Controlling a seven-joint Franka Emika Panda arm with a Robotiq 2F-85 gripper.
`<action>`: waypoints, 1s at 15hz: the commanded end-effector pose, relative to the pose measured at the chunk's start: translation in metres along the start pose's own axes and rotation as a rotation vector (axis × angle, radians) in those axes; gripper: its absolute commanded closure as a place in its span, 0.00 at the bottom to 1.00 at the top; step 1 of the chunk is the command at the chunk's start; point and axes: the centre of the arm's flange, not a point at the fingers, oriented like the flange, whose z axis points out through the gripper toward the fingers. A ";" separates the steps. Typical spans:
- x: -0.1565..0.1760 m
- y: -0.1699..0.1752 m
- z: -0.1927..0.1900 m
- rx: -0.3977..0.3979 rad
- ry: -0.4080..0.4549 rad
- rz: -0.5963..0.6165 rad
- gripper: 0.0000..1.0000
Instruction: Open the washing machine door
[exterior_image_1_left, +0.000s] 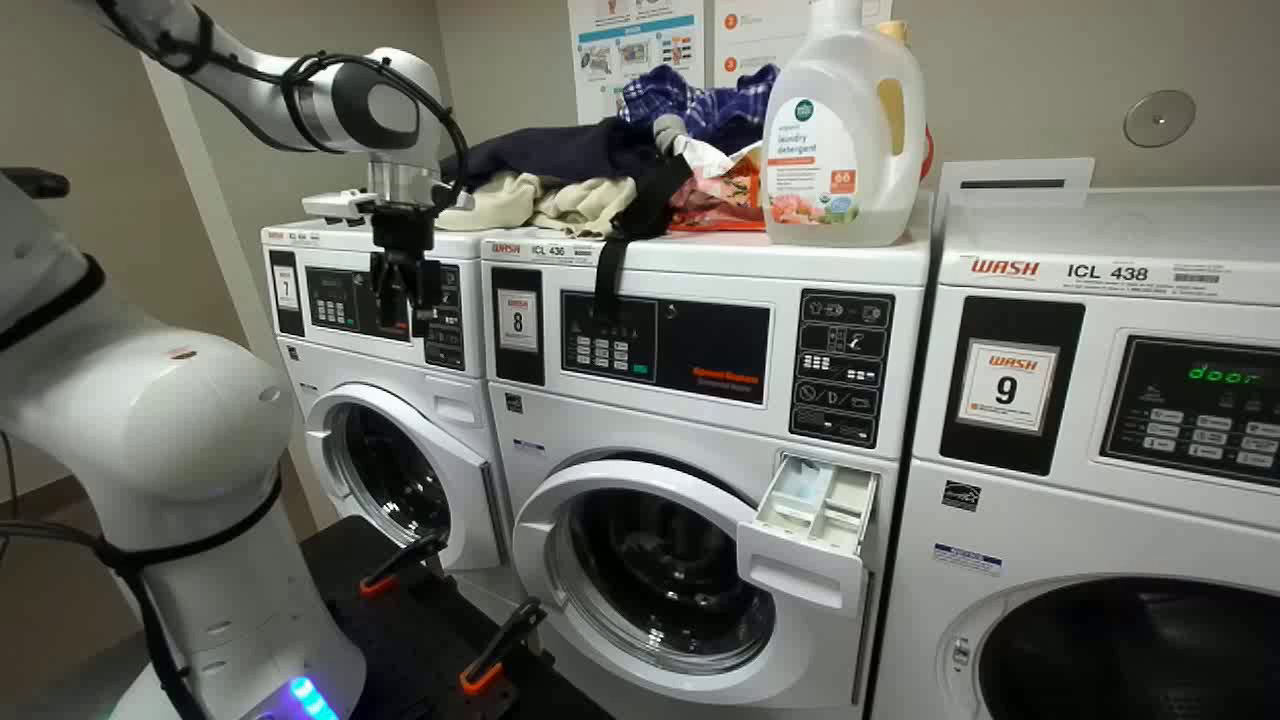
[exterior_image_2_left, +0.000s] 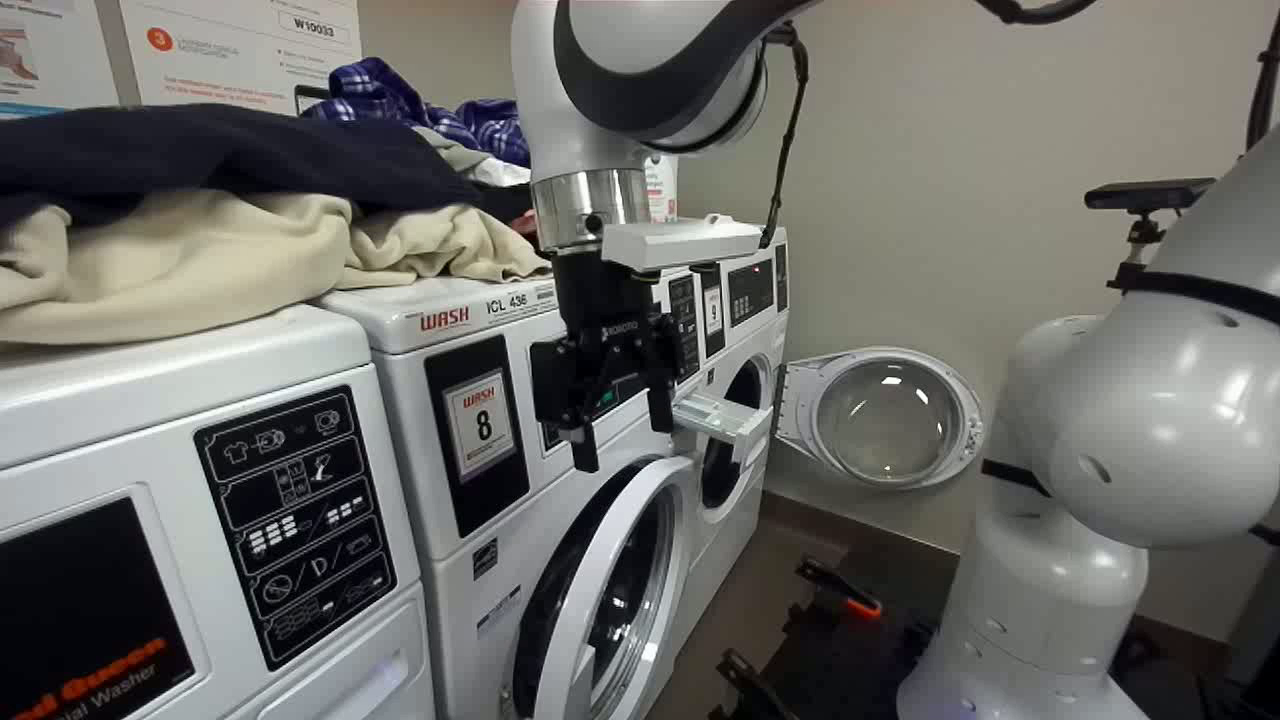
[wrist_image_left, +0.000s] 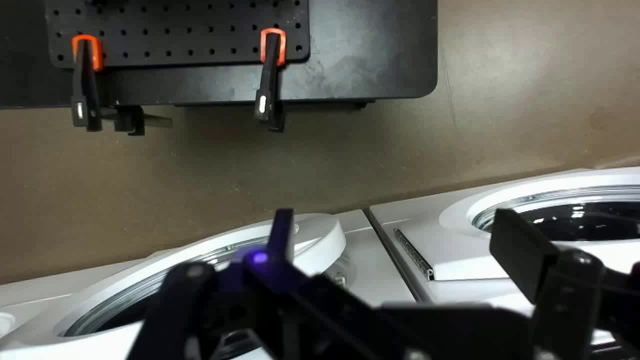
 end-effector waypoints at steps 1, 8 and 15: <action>0.000 0.000 0.000 0.000 0.000 0.000 0.00; 0.030 0.057 0.014 0.065 0.099 0.207 0.00; 0.062 0.118 0.043 0.133 0.227 0.425 0.00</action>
